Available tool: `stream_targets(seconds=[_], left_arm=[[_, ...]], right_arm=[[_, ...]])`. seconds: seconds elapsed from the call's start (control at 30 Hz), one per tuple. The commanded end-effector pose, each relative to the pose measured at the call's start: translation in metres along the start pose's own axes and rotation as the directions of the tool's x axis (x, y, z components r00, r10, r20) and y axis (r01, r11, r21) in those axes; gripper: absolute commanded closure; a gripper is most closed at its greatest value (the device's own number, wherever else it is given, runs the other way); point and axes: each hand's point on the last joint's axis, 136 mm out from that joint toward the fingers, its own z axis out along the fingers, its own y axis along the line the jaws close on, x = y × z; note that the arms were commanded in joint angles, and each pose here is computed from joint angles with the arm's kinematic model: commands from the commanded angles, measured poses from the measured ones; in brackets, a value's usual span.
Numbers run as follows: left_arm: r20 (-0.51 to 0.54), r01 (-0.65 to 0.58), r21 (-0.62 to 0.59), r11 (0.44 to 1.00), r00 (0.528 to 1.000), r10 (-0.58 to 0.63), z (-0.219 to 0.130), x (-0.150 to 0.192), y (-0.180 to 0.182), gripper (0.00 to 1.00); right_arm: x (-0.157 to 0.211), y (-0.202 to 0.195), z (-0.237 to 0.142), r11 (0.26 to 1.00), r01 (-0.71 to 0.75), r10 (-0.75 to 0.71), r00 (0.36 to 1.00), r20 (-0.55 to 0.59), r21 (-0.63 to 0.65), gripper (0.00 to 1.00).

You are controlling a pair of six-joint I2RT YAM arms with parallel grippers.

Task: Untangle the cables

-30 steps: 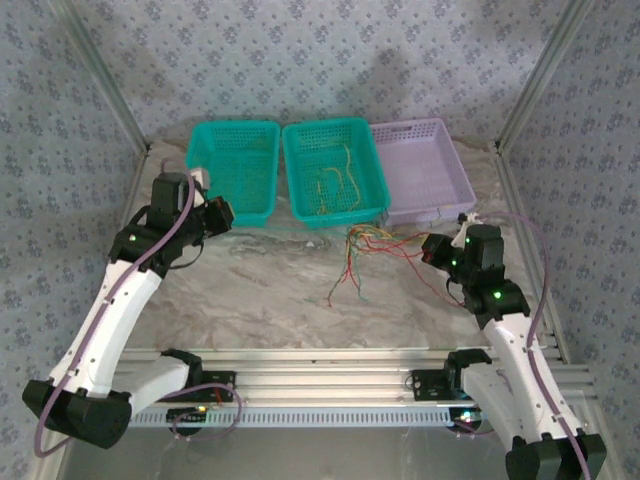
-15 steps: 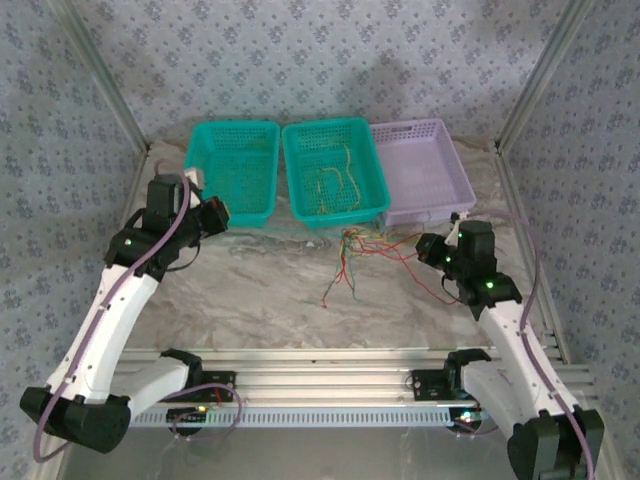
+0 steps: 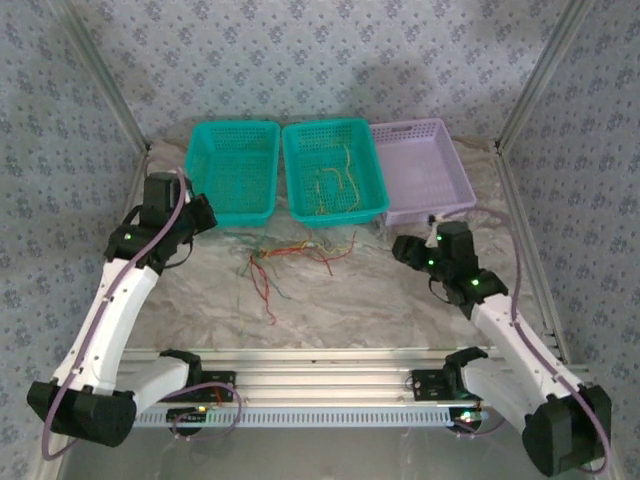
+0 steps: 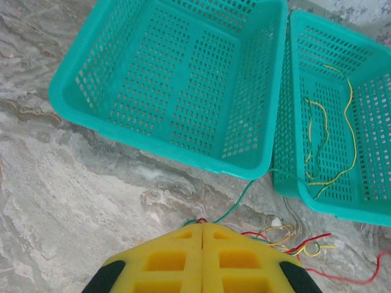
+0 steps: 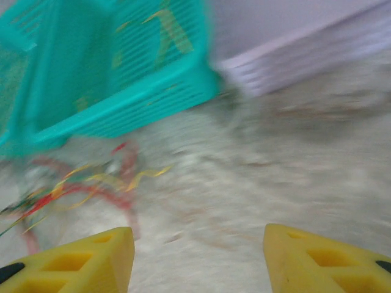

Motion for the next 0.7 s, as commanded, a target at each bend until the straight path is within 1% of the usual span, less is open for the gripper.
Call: stream_targets(seconds=[0.0, 0.03, 0.07, 0.1, 0.17, 0.27, 0.33, 0.37, 0.47, 0.57, 0.67], left_arm=[[-0.032, 0.008, 0.048, 0.999, 0.999, -0.006, 0.009, 0.004, -0.011, 1.0], [-0.044, 0.01, 0.063, 0.998, 0.999, -0.007, 0.011, 0.005, -0.014, 1.0], [-0.054, 0.012, 0.077, 0.997, 0.999, -0.007, 0.013, 0.005, -0.018, 1.0], [-0.063, 0.013, 0.089, 0.996, 0.998, -0.007, 0.014, 0.006, -0.022, 1.0], [-0.065, 0.003, 0.11, 0.994, 0.998, 0.004, 0.015, 0.006, -0.029, 1.0], [-0.066, -0.018, 0.128, 0.992, 0.997, 0.027, 0.013, 0.007, -0.036, 1.0], [-0.071, -0.026, 0.137, 0.99, 0.997, 0.036, 0.012, 0.011, -0.037, 1.0], [-0.052, -0.03, 0.157, 0.987, 0.998, 0.039, 0.012, 0.007, -0.042, 1.0], [-0.04, -0.043, 0.201, 0.979, 0.998, 0.052, 0.008, 0.01, -0.048, 1.0], [-0.001, -0.054, 0.237, 0.97, 0.998, 0.056, -0.002, 0.01, -0.05, 1.0], [0.039, -0.074, 0.269, 0.96, 0.997, 0.066, -0.014, 0.008, -0.052, 1.0]], right_arm=[[0.017, 0.069, 0.02, 0.967, 0.153, -0.163, 0.986, -0.036, -0.206, 0.39], [0.024, 0.086, 0.027, 0.952, 0.188, -0.203, 0.978, -0.039, -0.241, 0.39], [0.029, 0.096, 0.034, 0.945, 0.212, -0.23, 0.972, -0.047, -0.247, 0.4], [0.03, 0.102, 0.043, 0.948, 0.226, -0.243, 0.969, -0.05, -0.224, 0.41], [0.033, 0.118, 0.06, 0.944, 0.211, -0.232, 0.971, -0.058, -0.253, 0.41], [0.043, 0.136, 0.087, 0.942, 0.18, -0.221, 0.968, -0.12, -0.281, 0.44], [0.056, 0.149, 0.107, 0.941, 0.164, -0.218, 0.963, -0.159, -0.295, 0.45], [0.064, 0.155, 0.114, 0.938, 0.159, -0.222, 0.958, -0.18, -0.308, 0.45], [0.081, 0.172, 0.134, 0.937, 0.124, -0.204, 0.953, -0.222, -0.328, 0.45], [0.083, 0.17, 0.147, 0.952, 0.08, -0.149, 0.965, -0.217, -0.296, 0.46], [0.076, 0.161, 0.151, 0.964, 0.092, -0.143, 0.971, -0.193, -0.25, 0.48]])
